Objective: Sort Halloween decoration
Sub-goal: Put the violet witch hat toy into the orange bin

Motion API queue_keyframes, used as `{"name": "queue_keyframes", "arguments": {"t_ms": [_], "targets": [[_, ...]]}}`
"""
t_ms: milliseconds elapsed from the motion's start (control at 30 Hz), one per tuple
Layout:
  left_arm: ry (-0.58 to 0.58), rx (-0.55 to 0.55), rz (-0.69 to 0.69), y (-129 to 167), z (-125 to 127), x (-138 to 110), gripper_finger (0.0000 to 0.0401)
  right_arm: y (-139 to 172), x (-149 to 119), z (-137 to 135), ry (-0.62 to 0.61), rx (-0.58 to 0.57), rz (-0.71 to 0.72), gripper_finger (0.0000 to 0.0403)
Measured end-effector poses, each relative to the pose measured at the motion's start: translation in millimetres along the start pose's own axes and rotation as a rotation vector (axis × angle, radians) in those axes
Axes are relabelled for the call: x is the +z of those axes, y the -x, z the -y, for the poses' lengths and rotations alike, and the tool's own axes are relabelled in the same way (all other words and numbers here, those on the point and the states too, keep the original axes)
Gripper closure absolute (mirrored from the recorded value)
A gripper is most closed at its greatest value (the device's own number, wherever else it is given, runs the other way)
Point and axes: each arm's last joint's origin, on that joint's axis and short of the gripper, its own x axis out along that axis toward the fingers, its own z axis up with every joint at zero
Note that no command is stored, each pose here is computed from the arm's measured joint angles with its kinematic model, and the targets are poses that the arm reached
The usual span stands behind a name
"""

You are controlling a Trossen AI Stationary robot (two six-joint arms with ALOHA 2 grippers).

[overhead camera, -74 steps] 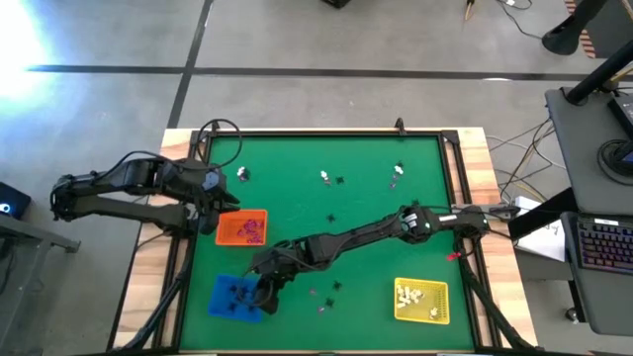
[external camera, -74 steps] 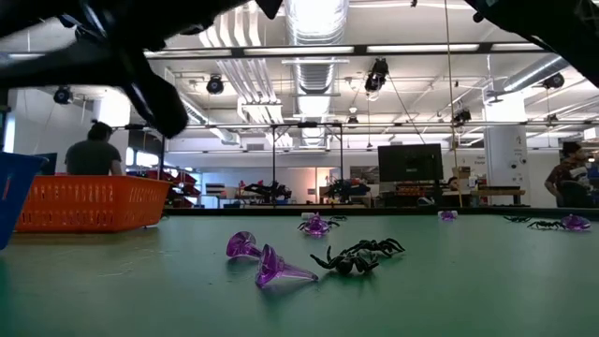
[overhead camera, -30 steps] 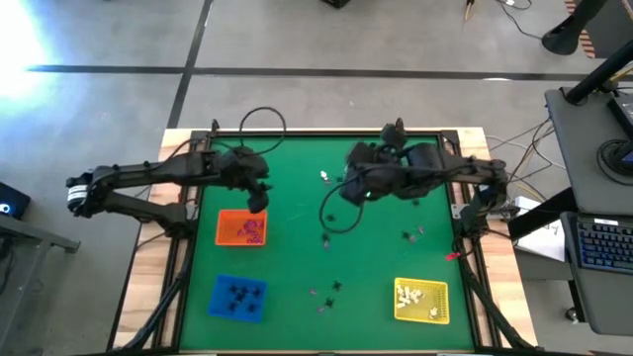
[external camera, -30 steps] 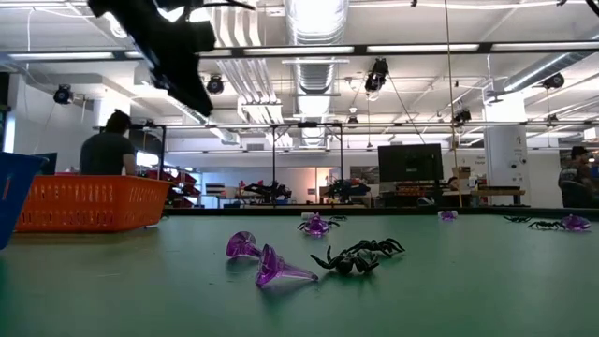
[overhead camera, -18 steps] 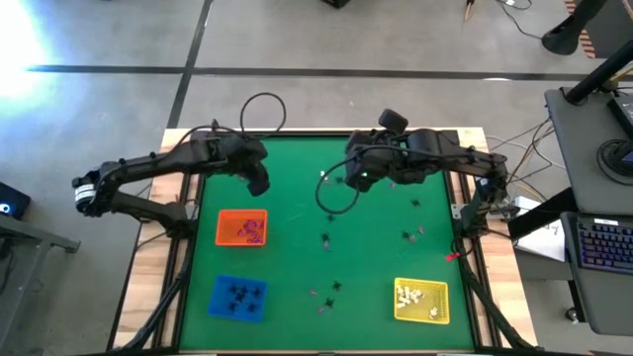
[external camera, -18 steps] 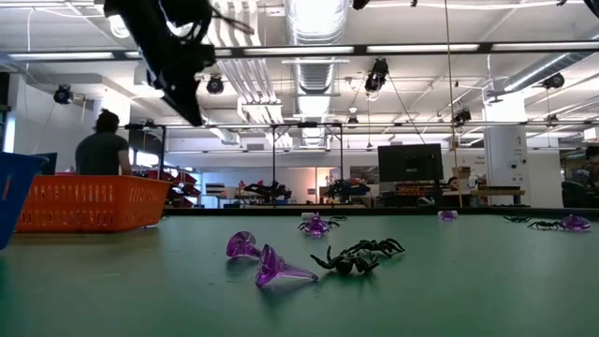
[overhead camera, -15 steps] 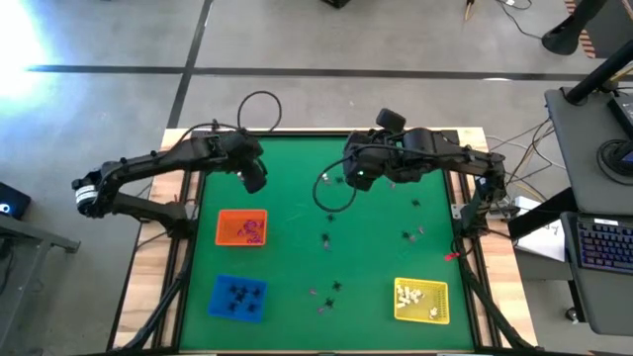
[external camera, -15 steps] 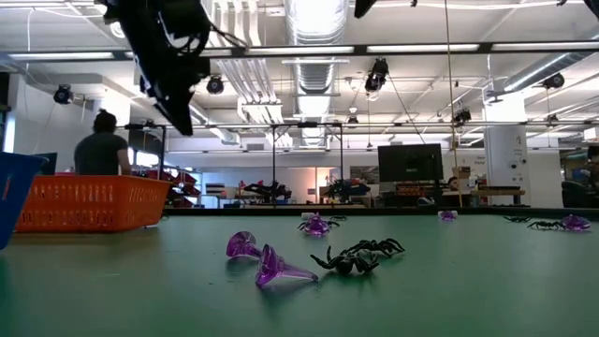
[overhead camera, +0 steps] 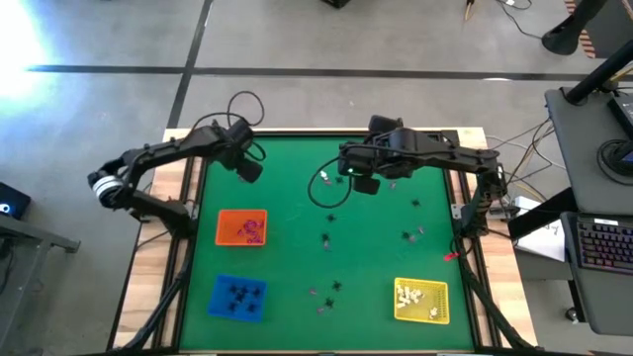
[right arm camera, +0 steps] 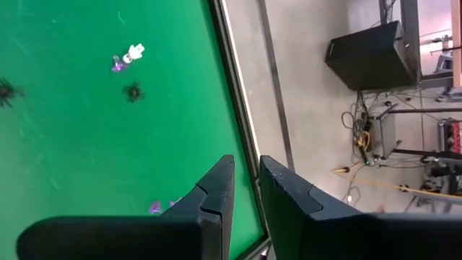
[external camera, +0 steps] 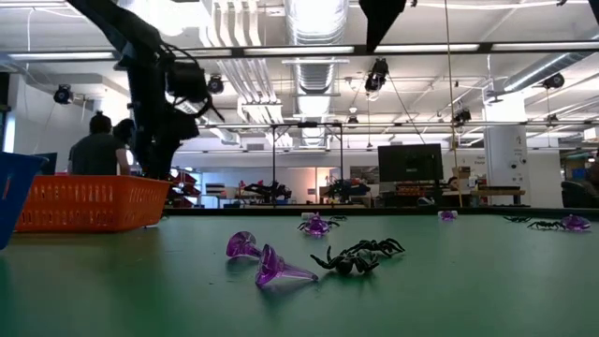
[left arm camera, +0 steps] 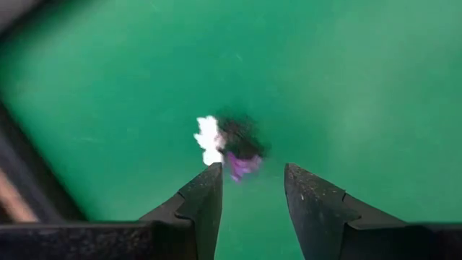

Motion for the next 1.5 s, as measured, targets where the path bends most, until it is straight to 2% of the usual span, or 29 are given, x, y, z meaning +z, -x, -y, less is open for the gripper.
{"name": "queue_keyframes", "arguments": {"t_ms": [533,967,1233,1500], "targets": [[-0.065,0.03,-0.153,-47.8,2.8,1.5,0.0269,-4.6,0.4,-0.9,0.009,0.002,-0.007,0.0344],[-0.121,0.033,-0.245,-65.8,3.4,-1.3,0.0269,-4.6,0.7,-0.9,-0.009,0.002,-0.005,0.0346],[-0.142,0.033,-0.236,-66.4,3.3,0.4,0.027,-4.6,1.5,-1.0,-0.018,0.001,0.002,0.0346],[-0.159,0.028,-0.233,-67.2,2.8,-0.2,0.0304,-4.7,2.2,-1.1,-0.03,0.002,0.008,0.0346]]}}
